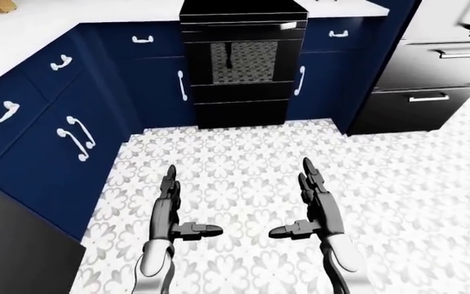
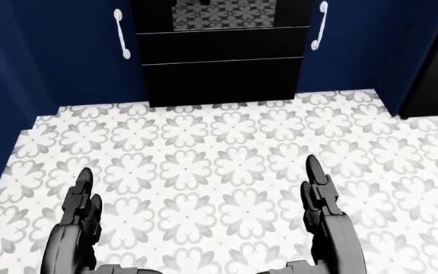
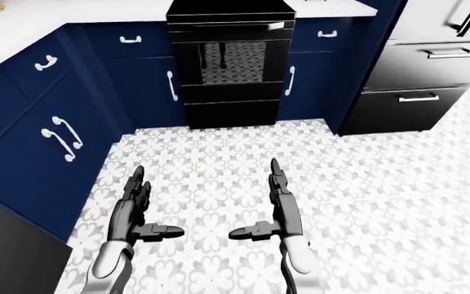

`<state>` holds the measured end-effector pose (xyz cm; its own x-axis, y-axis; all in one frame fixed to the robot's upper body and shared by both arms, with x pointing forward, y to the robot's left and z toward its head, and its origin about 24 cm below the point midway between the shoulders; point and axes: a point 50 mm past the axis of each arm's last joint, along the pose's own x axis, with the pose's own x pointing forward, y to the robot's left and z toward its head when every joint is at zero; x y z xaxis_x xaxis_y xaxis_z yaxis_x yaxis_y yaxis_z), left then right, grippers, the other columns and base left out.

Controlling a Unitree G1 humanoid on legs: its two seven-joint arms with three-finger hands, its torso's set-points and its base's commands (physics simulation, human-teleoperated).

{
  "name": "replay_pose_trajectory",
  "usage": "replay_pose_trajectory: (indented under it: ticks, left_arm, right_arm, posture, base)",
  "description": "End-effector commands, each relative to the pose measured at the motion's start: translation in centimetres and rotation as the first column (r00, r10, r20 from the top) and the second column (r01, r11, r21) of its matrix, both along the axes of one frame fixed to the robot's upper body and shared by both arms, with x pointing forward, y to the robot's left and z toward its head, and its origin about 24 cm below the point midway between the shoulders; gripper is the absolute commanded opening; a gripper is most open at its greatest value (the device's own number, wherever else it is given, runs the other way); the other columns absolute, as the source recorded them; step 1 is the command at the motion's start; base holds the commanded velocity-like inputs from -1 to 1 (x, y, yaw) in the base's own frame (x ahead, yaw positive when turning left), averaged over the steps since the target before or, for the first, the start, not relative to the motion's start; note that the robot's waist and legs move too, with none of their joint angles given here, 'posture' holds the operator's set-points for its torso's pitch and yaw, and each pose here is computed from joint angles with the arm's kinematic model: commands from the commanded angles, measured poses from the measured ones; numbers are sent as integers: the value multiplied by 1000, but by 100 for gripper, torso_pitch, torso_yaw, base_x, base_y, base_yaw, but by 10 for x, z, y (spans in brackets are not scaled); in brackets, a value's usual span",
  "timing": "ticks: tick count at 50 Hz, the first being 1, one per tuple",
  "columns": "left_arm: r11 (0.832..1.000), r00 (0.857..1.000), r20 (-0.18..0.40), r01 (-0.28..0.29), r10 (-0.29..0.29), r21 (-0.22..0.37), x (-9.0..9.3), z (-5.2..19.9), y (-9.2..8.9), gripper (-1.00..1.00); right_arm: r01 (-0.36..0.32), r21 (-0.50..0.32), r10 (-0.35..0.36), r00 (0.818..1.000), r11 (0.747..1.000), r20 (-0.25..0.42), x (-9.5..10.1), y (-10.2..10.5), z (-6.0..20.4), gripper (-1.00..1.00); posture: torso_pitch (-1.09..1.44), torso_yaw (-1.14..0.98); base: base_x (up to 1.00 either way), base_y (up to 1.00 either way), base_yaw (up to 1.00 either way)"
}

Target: Navigate to the stove.

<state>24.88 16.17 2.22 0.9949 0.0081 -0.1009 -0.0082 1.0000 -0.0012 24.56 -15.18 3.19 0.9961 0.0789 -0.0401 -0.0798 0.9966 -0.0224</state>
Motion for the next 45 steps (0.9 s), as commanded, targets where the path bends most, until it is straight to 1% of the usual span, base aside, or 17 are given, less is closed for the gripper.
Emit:
replay_pose_trajectory:
  ticks: [1,16,45]
  left_arm:
    - [1000,995,101,8,-8,2,5,19,-2,100]
    - [1000,995,101,8,-8,2,5,19,-2,100]
    - [1000,995,101,8,-8,2,5,19,-2,100]
  right_arm:
    - [2,-4,-2,996,1000,90,3,-1,17,100]
    - [8,-1,-8,996,1000,84,6,-2,15,100]
    - [3,-3,-2,996,1000,87,3,-1,17,100]
  posture:
    - [0,0]
    - [0,0]
    - [0,0]
  base:
    - [9,0,0]
    - [10,0,0]
    - [17,0,0]
